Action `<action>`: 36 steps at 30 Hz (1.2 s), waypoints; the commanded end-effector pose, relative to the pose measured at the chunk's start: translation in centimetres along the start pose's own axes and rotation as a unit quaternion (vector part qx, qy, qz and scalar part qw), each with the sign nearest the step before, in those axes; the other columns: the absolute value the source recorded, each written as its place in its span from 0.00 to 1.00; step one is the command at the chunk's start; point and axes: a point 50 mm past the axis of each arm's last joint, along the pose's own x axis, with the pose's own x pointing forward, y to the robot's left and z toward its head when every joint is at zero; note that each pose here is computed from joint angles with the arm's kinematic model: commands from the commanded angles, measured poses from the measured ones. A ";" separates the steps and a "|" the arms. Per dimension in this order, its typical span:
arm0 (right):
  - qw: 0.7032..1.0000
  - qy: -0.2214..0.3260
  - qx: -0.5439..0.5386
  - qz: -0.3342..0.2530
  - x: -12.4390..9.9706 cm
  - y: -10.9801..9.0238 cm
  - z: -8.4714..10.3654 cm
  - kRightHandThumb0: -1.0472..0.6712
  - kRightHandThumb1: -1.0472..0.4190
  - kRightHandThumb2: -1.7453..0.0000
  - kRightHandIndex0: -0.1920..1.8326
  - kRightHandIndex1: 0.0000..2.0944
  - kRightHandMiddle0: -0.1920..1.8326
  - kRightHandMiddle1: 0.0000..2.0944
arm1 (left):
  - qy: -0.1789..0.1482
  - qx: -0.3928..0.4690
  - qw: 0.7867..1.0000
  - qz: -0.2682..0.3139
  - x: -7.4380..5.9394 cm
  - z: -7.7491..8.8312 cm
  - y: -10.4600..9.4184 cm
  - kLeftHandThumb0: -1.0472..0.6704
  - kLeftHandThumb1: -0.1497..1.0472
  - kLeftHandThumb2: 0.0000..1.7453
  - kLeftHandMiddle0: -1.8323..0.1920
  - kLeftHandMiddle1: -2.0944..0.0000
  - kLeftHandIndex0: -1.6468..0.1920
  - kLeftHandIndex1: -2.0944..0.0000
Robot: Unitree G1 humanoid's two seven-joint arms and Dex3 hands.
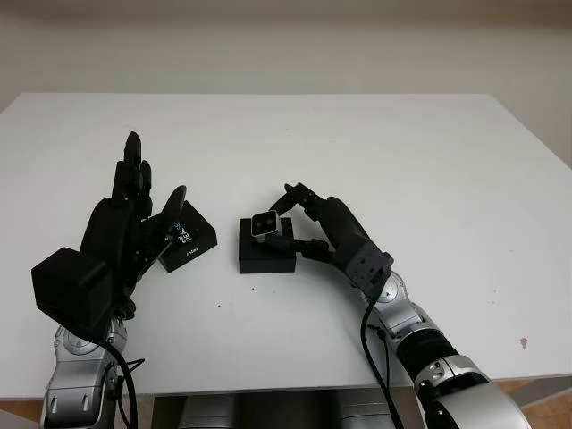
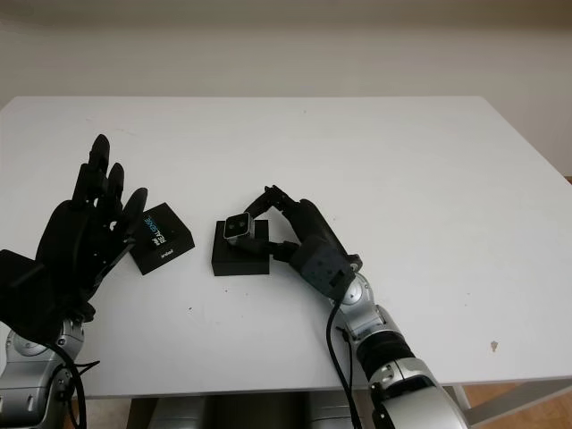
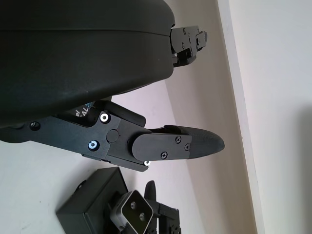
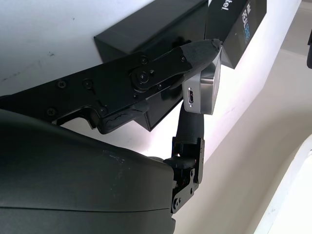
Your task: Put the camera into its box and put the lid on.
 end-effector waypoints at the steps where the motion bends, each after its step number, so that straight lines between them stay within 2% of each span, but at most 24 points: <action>1: 1.000 -0.004 -0.009 0.000 0.2 -0.1 0.2 0.31 0.01 0.97 0.21 0.03 0.29 0.74 | -0.004 -0.001 1.000 0.004 -0.1 0.2 0.1 0.24 1.00 0.21 0.97 0.97 0.98 0.98; 27: 1.000 -0.001 -0.012 0.010 0.9 1.2 0.4 0.31 0.01 0.97 0.21 0.03 0.29 0.75 | -0.005 -0.008 1.000 -0.002 -0.2 0.1 0.0 0.25 1.00 0.21 0.97 0.97 0.98 0.98; 29: 0.999 -0.003 -0.024 0.025 0.8 1.2 0.4 0.29 0.03 0.97 0.18 0.02 0.22 0.68 | -0.006 -0.008 1.000 -0.002 -0.2 0.1 0.0 0.26 1.00 0.21 0.97 0.97 0.98 0.98; 33: 0.995 -0.008 -0.076 0.058 0.6 1.1 0.3 0.22 0.06 0.97 0.08 0.01 0.13 0.33 | -0.005 -0.009 1.000 0.001 -0.2 0.1 0.0 0.25 1.00 0.22 0.97 0.97 0.98 0.97; 36: 0.993 -0.013 -0.094 0.063 0.5 0.9 0.3 0.19 0.07 0.97 0.03 0.01 0.12 0.21 | -0.005 -0.011 1.000 0.000 -0.2 0.1 0.1 0.25 1.00 0.22 0.97 0.97 0.98 0.98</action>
